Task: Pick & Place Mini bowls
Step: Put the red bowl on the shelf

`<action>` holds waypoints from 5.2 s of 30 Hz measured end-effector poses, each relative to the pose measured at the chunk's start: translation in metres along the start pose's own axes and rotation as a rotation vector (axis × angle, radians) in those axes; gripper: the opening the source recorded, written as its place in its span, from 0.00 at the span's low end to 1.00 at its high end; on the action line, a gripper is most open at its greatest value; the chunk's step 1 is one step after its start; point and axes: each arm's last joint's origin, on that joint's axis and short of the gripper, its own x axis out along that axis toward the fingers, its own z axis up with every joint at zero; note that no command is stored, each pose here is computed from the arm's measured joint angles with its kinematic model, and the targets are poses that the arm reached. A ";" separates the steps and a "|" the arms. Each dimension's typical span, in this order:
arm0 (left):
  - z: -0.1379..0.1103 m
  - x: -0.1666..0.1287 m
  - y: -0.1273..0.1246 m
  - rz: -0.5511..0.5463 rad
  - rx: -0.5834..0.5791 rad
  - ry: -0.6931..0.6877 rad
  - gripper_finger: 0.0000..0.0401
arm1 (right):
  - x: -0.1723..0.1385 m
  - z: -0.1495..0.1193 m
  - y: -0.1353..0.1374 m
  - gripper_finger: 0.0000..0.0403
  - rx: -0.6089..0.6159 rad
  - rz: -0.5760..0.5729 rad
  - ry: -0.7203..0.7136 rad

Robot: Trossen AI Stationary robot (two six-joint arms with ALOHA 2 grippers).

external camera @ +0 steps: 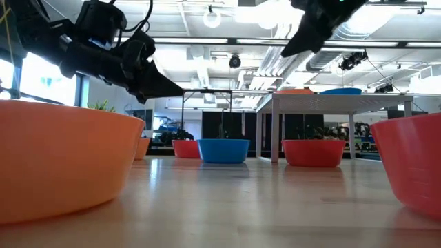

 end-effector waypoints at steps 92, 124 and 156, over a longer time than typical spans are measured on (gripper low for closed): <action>-0.007 0.000 0.001 0.003 0.000 0.069 0.05 | 0.012 -0.099 0.122 0.42 -0.069 0.252 0.376; -0.007 0.000 0.001 0.003 0.000 0.068 0.05 | 0.044 -0.119 0.172 0.35 -0.308 0.318 0.482; -0.007 0.000 0.001 0.003 0.000 0.068 0.05 | 0.074 -0.104 0.123 0.28 -0.139 0.276 0.574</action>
